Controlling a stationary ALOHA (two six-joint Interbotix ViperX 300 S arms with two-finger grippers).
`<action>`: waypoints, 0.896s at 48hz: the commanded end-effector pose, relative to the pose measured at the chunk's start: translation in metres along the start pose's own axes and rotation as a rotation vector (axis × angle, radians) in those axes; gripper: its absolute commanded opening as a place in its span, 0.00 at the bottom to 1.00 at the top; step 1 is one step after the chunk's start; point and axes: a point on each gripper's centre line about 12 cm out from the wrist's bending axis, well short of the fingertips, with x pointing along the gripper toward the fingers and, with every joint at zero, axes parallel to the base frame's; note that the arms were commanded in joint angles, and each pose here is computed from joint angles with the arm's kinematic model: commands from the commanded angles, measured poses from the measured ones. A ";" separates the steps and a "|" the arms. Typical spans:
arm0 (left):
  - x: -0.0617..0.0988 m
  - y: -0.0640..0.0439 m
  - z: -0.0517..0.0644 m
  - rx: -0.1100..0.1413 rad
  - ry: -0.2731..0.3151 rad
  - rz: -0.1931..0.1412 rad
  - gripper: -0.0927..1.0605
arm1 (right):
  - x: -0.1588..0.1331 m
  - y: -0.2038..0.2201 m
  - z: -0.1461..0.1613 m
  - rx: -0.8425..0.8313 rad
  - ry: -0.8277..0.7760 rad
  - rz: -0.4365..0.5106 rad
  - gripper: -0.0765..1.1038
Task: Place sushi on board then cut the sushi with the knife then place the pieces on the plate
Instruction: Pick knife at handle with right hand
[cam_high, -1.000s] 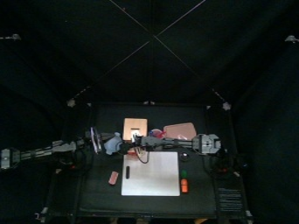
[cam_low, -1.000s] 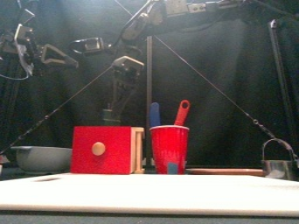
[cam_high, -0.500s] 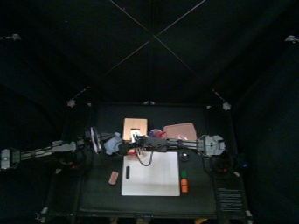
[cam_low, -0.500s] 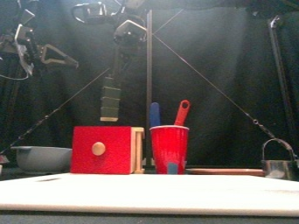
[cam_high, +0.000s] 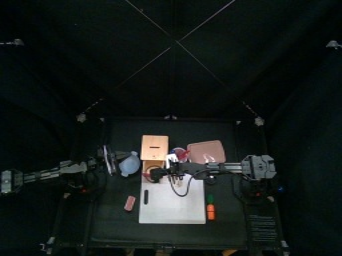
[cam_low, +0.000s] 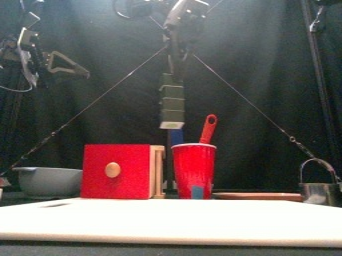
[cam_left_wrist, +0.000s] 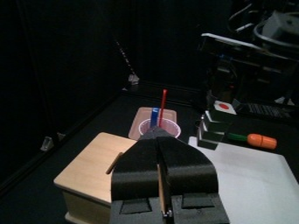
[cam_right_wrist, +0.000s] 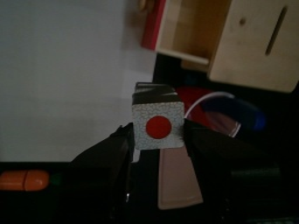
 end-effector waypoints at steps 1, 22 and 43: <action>0.002 0.001 0.008 -0.010 -0.028 0.006 0.11 | -0.007 0.006 -0.012 0.035 -0.051 -0.009 0.63; 0.005 0.003 0.004 -0.054 -0.006 0.025 0.11 | 0.047 0.043 -0.018 -0.061 -0.189 -0.139 0.63; 0.011 0.005 -0.006 -0.085 0.041 0.043 0.11 | 0.069 0.074 -0.019 -0.025 -0.241 -0.348 0.64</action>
